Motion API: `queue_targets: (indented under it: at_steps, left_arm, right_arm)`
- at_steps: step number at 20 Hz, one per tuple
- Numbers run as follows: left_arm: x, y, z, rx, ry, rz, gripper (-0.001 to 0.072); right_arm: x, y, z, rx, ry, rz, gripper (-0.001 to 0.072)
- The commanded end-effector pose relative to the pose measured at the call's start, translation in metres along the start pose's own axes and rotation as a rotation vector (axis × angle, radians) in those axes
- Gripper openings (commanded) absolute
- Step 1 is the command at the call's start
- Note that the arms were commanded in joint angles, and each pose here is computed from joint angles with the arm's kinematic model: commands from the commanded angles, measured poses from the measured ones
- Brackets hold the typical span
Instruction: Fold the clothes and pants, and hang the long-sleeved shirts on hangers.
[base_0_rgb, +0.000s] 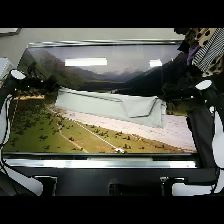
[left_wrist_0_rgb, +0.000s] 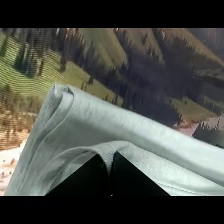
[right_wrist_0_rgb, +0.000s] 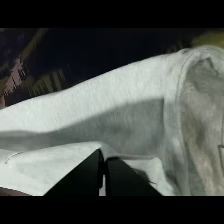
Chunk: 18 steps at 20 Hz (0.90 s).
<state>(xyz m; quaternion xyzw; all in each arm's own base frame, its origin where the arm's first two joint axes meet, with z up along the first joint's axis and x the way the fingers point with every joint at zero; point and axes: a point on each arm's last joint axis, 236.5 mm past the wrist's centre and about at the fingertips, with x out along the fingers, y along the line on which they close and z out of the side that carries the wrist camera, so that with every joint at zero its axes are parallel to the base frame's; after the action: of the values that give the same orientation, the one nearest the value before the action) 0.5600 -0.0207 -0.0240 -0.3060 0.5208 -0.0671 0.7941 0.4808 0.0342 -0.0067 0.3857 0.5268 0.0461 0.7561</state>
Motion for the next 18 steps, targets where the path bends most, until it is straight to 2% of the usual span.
queue_targets:
  at_steps: [1, 6, 7, 8, 9, 10, 12, 15, 16, 17, 18]
  left_arm:
    - [0.017, 0.005, 0.002, 0.009, 0.004, 0.01, 0.0015]
    - [0.047, 0.016, -0.01, 0.005, 0.044, 0.023, 0.0035]
    - [0.047, 0.014, -0.008, 0.019, 0.037, 0.021, 0.0132]
    - [0.044, 0.012, -0.005, 0.028, 0.028, 0.021, 0.0289]
    - [0.038, 0.011, 0.0, 0.041, 0.018, 0.026, 0.0368]
    - [0.027, 0.012, 0.007, 0.062, 0.008, 0.041, 0.0399]
    - [-0.001, 0.013, 0.019, 0.121, -0.015, 0.094, 0.0401]
    - [-0.051, 0.015, 0.028, 0.194, -0.03, 0.219, 0.0412]
    - [-0.064, 0.013, 0.027, 0.207, -0.034, 0.25, 0.0413]
    - [-0.075, 0.009, 0.025, 0.223, -0.033, 0.267, 0.0497]
    - [-0.085, 0.005, 0.022, 0.233, -0.031, 0.279, 0.0657]
  right_arm:
    - [0.005, -0.006, 0.008, 0.012, -0.021, -0.015, 0.0033]
    - [0.04, -0.021, -0.01, 0.014, 0.067, -0.04, 0.005]
    - [0.041, -0.021, -0.011, 0.016, 0.071, -0.039, 0.0123]
    - [0.036, -0.02, -0.01, 0.02, 0.07, -0.034, 0.0199]
    - [0.027, -0.019, -0.01, 0.022, 0.078, -0.027, 0.0281]
    - [0.013, -0.019, -0.01, 0.006, 0.091, -0.02, 0.0378]
    - [-0.029, -0.029, -0.01, -0.027, 0.116, -0.008, 0.0482]
    - [-0.073, -0.071, -0.017, -0.036, 0.172, -0.055, 0.0511]
    - [-0.077, -0.082, -0.019, -0.036, 0.183, -0.063, 0.0574]
    - [-0.075, -0.091, -0.02, -0.037, 0.199, -0.062, 0.0601]
    - [-0.07, -0.096, -0.025, -0.046, 0.23, -0.06, 0.0614]
